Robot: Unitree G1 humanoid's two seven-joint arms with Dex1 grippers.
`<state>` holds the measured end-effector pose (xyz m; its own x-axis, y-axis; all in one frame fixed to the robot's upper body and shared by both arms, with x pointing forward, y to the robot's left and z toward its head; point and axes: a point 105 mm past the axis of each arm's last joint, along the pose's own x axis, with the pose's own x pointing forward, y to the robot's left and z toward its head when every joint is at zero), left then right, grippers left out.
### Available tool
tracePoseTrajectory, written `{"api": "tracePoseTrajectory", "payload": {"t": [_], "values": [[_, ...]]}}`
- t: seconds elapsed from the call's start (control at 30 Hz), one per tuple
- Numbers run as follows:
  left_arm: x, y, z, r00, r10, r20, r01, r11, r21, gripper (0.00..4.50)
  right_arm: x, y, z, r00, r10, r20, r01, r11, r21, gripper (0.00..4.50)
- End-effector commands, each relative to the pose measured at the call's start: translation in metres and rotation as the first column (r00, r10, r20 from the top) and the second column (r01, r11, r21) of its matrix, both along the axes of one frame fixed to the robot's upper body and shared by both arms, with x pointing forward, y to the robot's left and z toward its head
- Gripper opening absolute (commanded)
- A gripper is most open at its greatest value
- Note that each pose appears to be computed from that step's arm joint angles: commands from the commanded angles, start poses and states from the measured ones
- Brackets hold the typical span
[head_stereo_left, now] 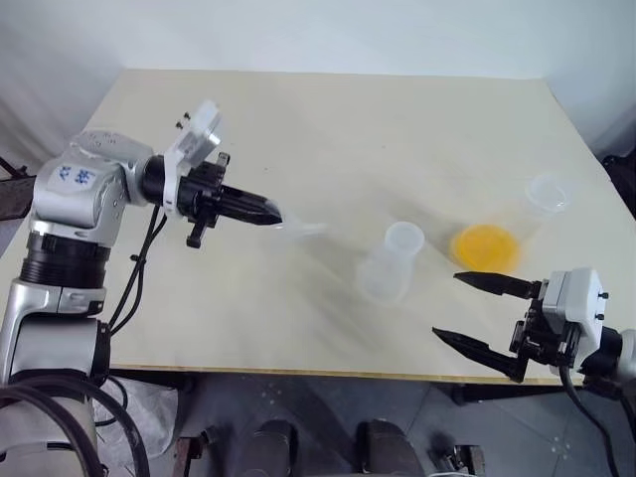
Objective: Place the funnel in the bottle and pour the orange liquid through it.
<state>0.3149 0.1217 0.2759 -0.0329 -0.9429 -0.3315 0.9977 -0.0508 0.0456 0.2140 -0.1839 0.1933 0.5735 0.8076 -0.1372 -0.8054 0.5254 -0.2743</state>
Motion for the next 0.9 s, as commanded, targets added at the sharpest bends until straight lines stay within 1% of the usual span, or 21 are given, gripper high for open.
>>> {"api": "tracePoseTrajectory", "payload": {"t": [0.03, 0.2, 0.37, 0.47, 0.73, 0.9], "values": [[-0.009, -0.015, 0.012, 0.995, -0.092, -0.024, 0.093, 0.996, 0.013, 0.03, 0.004, -0.001, 0.013, 0.999, -0.014, 0.035, 0.011, 0.998, 0.066, 4.5], [-0.005, -0.041, 0.022, 0.991, -0.121, -0.059, 0.124, 0.99, 0.061, 0.03, 0.009, -0.005, 0.026, 0.996, -0.045, 0.071, 0.031, 0.981, 0.19, 4.5], [0.005, -0.058, 0.025, 0.992, -0.088, -0.091, 0.099, 0.988, 0.116, 0.03, 0.007, -0.001, 0.024, 0.996, -0.042, 0.077, 0.027, 0.983, 0.184, 4.5], [0.007, -0.067, 0.032, 0.991, -0.077, -0.109, 0.095, 0.982, 0.163, 0.03, 0.004, 0.002, 0.023, 0.995, -0.045, 0.084, 0.028, 0.982, 0.187, 4.5], [0.005, -0.082, 0.047, 0.981, -0.059, -0.185, 0.1, 0.97, 0.221, 0.03, -0.003, 0.009, 0.018, 0.994, -0.061, 0.088, 0.043, 0.98, 0.192, 4.5], [0.004, -0.088, 0.044, 0.972, -0.063, -0.225, 0.121, 0.959, 0.256, 0.03, -0.005, 0.012, 0.013, 0.994, -0.071, 0.086, 0.053, 0.979, 0.198, 4.5]]}}
